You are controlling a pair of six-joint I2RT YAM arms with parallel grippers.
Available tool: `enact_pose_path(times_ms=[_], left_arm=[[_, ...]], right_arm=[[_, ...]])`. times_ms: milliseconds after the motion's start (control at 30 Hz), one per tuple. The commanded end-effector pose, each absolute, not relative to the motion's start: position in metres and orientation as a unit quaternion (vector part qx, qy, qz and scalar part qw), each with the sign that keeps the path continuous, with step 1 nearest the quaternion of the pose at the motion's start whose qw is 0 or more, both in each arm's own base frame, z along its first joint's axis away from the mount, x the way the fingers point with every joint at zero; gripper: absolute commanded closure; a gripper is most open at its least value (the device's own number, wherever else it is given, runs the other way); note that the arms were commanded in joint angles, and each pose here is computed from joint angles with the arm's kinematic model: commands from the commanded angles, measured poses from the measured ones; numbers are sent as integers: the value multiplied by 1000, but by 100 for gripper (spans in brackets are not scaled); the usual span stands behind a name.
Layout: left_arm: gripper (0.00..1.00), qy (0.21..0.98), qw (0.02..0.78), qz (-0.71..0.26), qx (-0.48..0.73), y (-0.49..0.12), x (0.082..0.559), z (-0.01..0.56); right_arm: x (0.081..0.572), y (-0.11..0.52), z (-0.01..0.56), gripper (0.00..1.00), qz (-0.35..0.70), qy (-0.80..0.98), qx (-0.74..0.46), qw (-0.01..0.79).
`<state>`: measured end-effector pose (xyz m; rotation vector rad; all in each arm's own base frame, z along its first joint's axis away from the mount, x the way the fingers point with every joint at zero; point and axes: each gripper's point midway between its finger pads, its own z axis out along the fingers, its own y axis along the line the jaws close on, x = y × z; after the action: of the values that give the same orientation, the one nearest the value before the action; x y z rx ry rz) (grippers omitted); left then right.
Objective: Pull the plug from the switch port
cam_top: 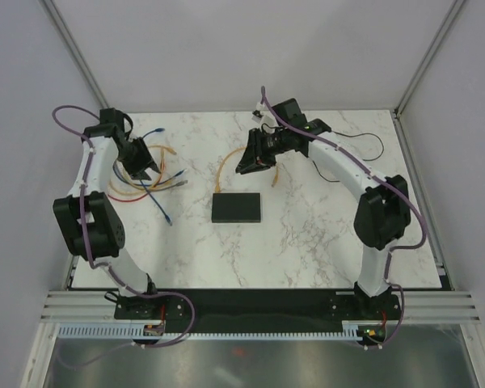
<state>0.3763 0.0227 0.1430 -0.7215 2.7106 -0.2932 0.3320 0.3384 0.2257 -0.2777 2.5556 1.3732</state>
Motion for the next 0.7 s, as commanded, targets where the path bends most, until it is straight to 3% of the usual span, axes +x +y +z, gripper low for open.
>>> enact_pose_path(times_ms=[0, 33, 233, 433, 667], left_arm=[[54, 937, 155, -254, -183, -75, 355, 160], [55, 931, 172, -273, -168, -91, 355, 165], [57, 921, 90, -348, -148, -176, 315, 132], [59, 929, 48, -330, -164, -180, 298, 85], [59, 928, 20, -331, -173, -187, 291, 65]], right_arm=[[371, 354, 208, 69, 441, 877, -112, 154], [376, 358, 201, 69, 438, 879, -114, 152], [409, 389, 148, 67, 440, 881, -119, 128], [408, 409, 88, 61, 448, 882, -127, 75], [389, 418, 55, 58, 452, 878, -150, 41]])
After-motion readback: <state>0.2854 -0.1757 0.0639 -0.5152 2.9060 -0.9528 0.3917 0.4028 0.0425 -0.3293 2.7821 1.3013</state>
